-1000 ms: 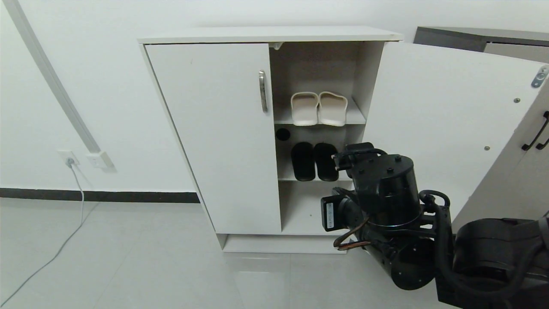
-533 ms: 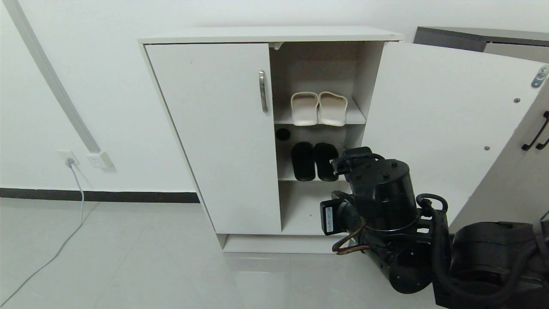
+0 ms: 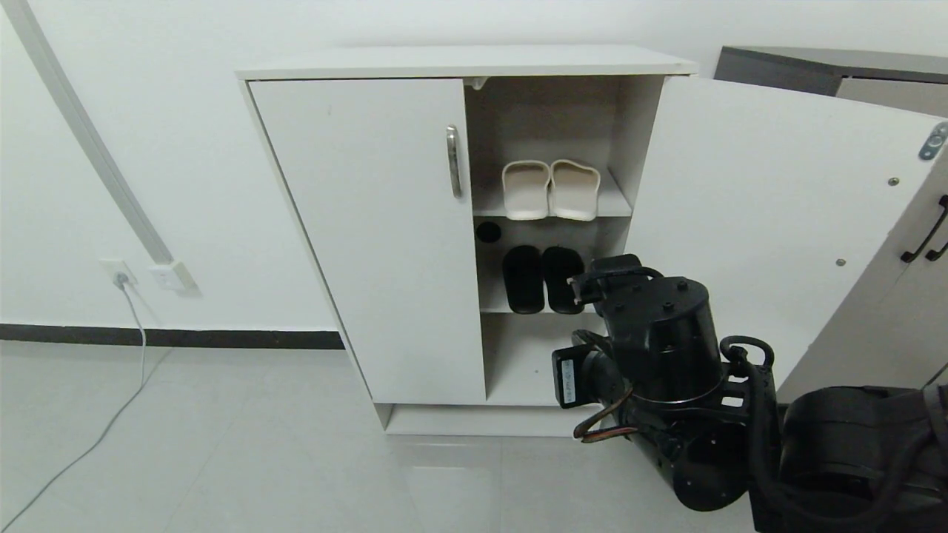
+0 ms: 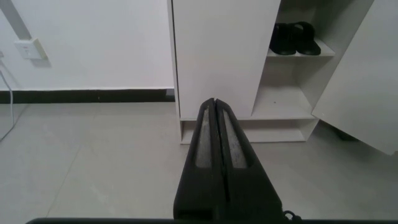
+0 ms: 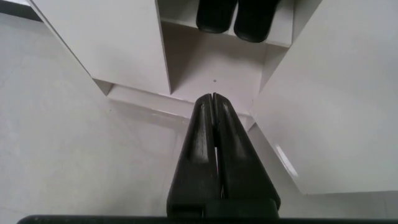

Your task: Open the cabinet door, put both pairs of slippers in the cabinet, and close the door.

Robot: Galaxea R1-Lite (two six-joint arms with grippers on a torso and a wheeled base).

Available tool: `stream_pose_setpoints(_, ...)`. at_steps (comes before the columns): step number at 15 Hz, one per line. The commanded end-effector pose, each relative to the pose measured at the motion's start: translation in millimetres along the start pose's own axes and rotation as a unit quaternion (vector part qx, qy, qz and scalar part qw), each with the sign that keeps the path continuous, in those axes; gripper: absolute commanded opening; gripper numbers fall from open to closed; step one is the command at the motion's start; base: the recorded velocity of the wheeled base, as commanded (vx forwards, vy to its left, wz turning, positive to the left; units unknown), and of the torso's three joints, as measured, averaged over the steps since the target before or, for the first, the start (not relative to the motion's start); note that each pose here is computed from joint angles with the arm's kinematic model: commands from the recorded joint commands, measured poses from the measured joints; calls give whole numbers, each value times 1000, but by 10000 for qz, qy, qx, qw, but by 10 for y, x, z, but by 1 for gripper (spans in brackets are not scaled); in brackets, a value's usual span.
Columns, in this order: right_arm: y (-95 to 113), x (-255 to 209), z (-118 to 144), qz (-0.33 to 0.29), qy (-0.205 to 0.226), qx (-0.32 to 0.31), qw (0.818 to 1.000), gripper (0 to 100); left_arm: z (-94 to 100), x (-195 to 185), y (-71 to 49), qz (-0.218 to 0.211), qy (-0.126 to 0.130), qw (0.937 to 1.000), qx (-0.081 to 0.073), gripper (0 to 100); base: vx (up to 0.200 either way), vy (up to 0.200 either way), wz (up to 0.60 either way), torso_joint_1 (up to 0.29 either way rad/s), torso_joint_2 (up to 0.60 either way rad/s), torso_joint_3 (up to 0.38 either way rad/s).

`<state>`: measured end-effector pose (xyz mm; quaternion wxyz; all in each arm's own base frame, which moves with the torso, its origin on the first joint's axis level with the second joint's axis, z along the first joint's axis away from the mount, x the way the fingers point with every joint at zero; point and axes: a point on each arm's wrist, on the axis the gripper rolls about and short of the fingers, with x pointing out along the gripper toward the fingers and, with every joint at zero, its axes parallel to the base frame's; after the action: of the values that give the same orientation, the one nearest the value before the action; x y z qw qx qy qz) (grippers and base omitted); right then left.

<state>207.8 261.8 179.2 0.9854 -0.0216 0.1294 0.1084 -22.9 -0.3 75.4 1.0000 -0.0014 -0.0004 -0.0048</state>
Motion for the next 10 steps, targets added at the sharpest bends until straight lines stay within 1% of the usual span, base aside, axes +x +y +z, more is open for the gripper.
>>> stream_pose_setpoints(1, -1, 7, -6, -11, 11, -7, 10000, 0, 2, 1, 0, 2, -3, 10000, -1, 0, 0, 0, 0, 27, -183, -364)
stream_pose_setpoints(5, 10, 21, -11, -5, 19, -20, 10000, 0, 2, 1, 0, 2, -3, 10000, -1, 0, 0, 0, 0, 38, -500, -362)
stream_pose_setpoints(10, 14, 28, -19, -6, 24, -48, 10000, 0, 2, 1, 0, 2, -3, 10000, -1, 0, 0, 0, 0, 122, -465, -346)
